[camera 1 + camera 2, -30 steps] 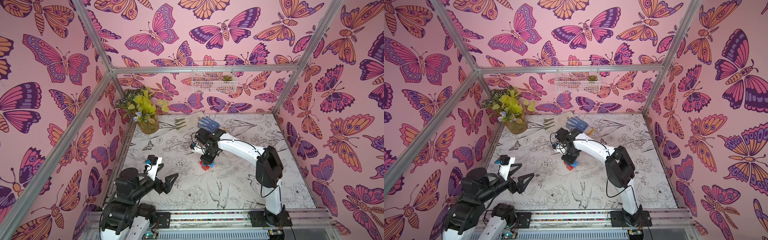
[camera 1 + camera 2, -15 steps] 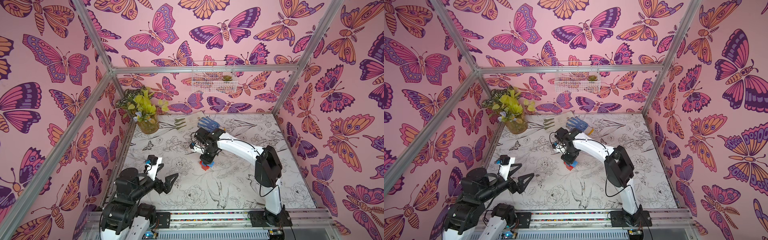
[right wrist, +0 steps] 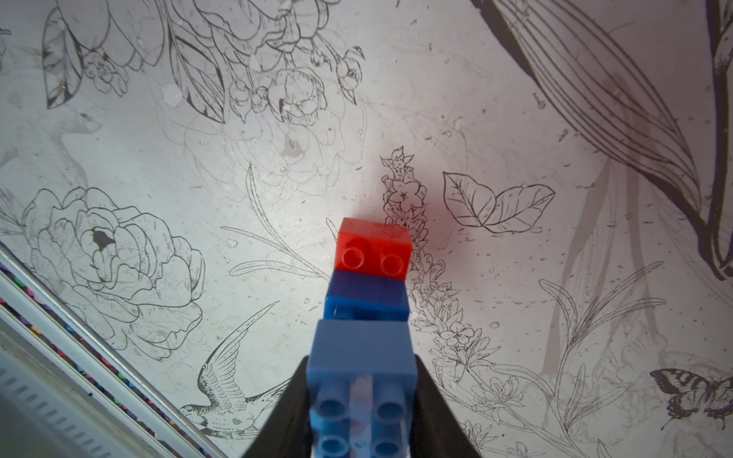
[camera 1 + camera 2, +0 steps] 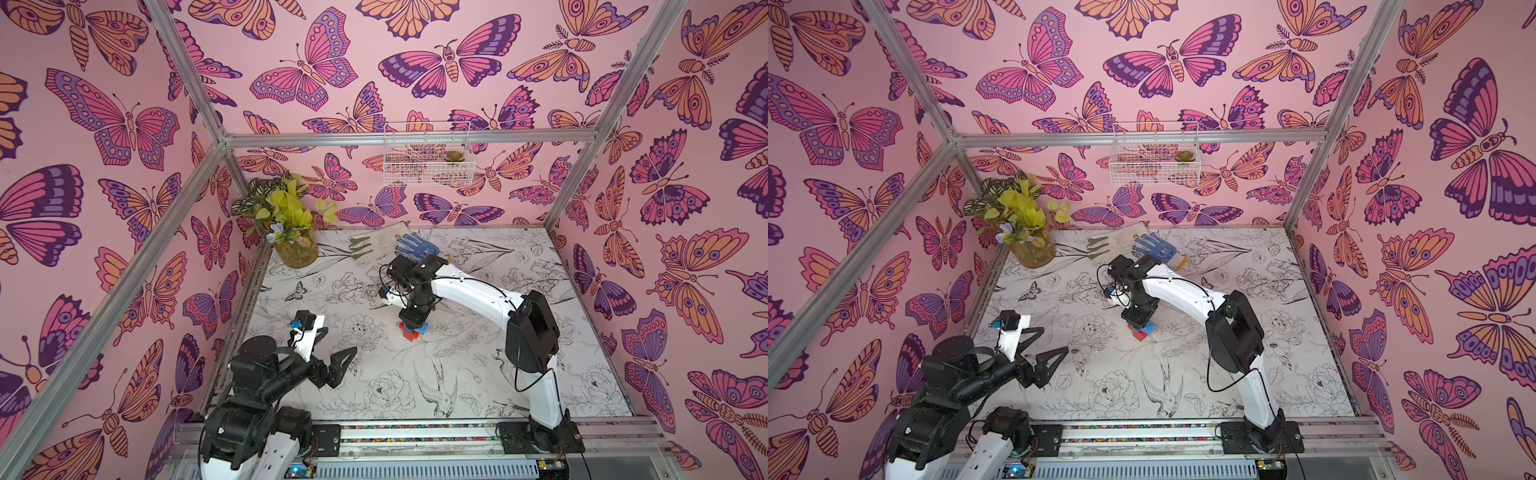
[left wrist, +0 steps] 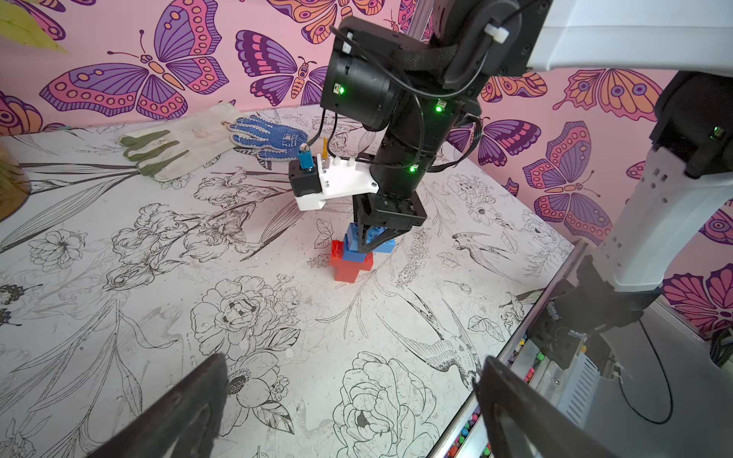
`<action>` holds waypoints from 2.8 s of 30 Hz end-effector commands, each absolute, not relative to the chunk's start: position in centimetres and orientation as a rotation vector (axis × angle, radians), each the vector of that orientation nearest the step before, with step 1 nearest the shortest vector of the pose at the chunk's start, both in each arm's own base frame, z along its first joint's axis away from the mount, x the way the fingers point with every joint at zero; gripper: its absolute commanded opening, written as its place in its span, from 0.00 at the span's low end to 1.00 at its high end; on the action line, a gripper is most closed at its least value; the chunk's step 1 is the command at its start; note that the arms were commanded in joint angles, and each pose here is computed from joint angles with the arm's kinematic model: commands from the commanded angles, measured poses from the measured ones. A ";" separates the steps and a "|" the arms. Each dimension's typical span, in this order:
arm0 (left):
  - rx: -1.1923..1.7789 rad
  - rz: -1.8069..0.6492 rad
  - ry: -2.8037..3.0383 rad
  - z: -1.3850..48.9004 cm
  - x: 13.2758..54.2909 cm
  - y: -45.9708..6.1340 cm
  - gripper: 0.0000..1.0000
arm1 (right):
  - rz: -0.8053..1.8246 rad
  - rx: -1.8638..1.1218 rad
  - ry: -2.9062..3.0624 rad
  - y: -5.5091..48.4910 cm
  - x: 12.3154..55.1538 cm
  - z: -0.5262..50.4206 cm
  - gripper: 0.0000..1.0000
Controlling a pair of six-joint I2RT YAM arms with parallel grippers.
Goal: Assemble the letter f with lego
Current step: Assemble the lego brick with the lego brick.
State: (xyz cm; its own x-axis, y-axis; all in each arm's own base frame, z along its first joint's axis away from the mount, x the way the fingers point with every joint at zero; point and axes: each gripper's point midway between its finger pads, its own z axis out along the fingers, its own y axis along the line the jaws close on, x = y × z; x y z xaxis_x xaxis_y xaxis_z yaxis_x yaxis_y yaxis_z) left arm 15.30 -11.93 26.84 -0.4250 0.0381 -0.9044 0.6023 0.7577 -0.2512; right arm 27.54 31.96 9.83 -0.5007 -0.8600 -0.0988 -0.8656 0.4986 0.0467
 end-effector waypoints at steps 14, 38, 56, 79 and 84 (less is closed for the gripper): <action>0.503 -0.699 1.908 26.7 15.1 -12.2 0.99 | 0.080 -1.600 2.708 32.0 26.1 8.1 0.17; 0.503 -0.701 1.907 26.7 15.1 -12.2 0.99 | 0.073 -1.551 2.653 32.2 26.8 11.1 0.14; 0.501 -0.700 1.912 26.7 15.1 -12.2 0.99 | 0.079 -1.552 2.643 32.2 27.2 11.2 0.14; 0.501 -0.697 1.908 26.7 15.1 -12.1 0.99 | 0.103 -1.567 2.674 32.2 27.5 9.3 0.13; 0.500 -0.696 1.907 26.7 15.1 -12.1 0.99 | 0.106 -1.564 2.669 32.2 27.5 9.5 0.13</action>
State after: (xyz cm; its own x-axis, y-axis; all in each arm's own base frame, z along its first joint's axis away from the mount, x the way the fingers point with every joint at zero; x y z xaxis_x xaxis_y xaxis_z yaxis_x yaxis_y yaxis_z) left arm 15.23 -11.93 26.74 -0.4242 0.0379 -0.9048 0.6030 0.7572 -0.2510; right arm 27.52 32.08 9.88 -0.4901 -0.8674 -0.0859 -0.8714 0.4902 0.0211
